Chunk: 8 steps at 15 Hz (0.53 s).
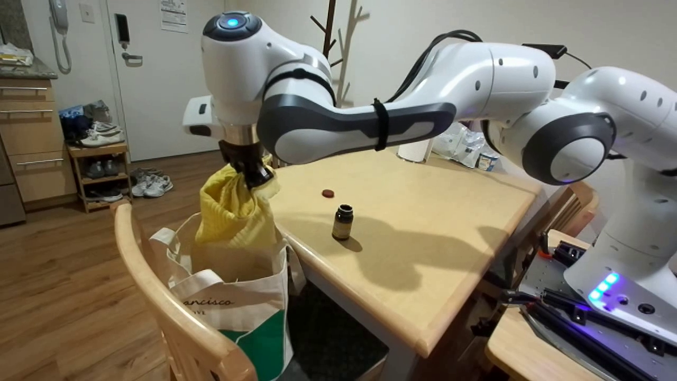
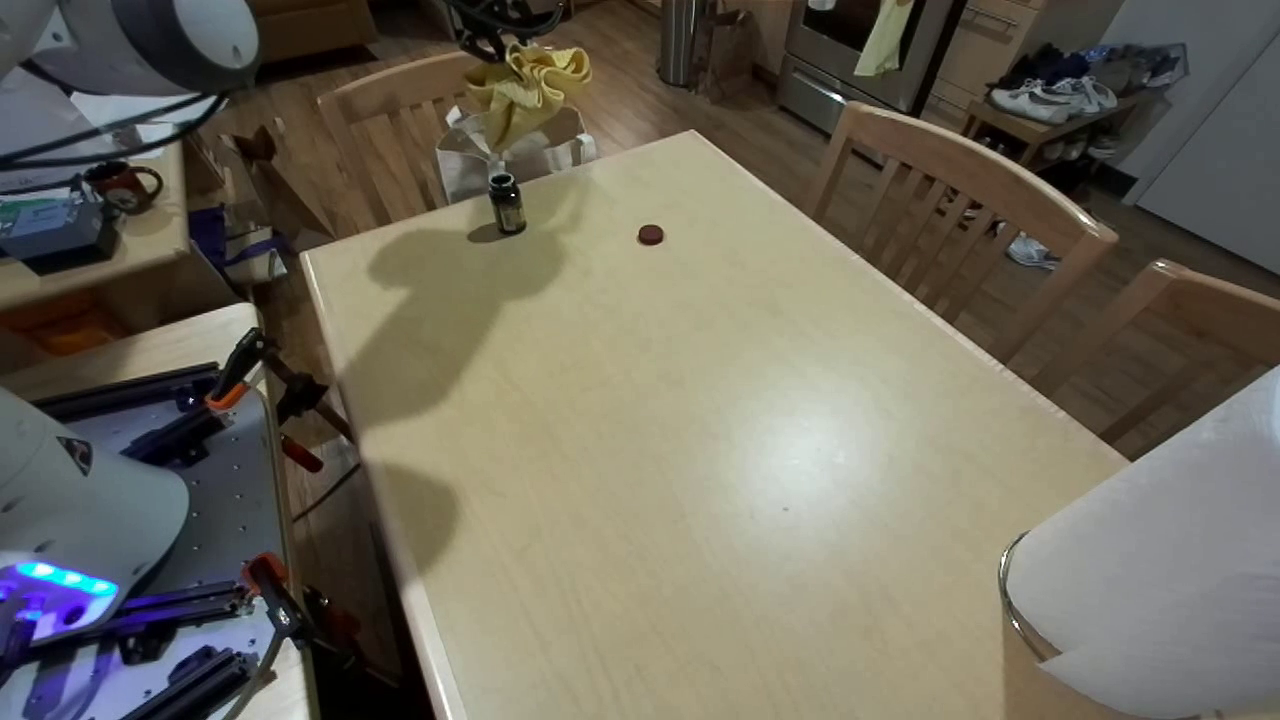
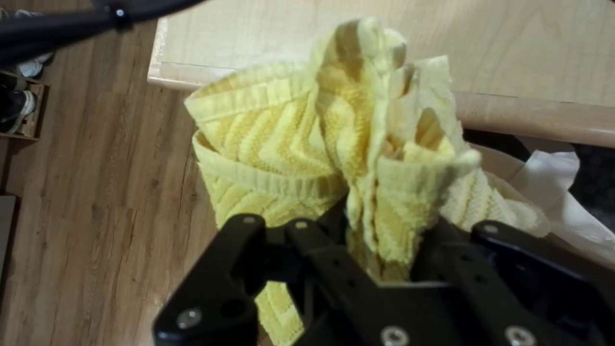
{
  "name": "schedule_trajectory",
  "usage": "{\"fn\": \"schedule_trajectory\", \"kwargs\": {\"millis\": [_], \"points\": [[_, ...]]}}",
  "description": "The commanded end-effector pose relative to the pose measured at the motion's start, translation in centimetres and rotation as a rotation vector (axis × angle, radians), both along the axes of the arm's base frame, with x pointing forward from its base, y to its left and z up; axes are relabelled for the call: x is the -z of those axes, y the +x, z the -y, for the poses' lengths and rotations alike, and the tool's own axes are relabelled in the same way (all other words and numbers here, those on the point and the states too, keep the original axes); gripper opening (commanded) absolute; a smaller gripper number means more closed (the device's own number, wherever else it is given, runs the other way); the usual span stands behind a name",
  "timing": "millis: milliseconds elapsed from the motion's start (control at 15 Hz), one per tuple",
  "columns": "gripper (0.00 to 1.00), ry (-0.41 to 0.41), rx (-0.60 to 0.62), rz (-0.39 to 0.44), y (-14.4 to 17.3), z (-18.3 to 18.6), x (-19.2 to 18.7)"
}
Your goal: Pick the yellow towel and put it inside the bag
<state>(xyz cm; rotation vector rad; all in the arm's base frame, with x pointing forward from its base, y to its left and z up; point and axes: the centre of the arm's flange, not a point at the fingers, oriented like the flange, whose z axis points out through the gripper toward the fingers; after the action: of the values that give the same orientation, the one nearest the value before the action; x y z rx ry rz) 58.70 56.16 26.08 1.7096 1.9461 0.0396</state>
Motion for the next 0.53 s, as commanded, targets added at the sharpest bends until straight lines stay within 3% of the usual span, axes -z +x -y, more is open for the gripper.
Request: {"fn": "schedule_trajectory", "kwargs": {"millis": [0,133,200,267,467], "points": [[0.05,-0.005,0.002,-0.041,4.6,-5.7,-1.2],[0.05,-0.010,0.006,-0.047,4.3,-6.0,-0.8],[0.44,-0.022,0.009,-0.047,4.0,-6.2,-0.3],[0.44,-0.047,0.028,-0.063,3.9,-6.2,0.0],[0.63,-0.054,0.051,-0.090,3.5,-5.9,-0.1]]}}
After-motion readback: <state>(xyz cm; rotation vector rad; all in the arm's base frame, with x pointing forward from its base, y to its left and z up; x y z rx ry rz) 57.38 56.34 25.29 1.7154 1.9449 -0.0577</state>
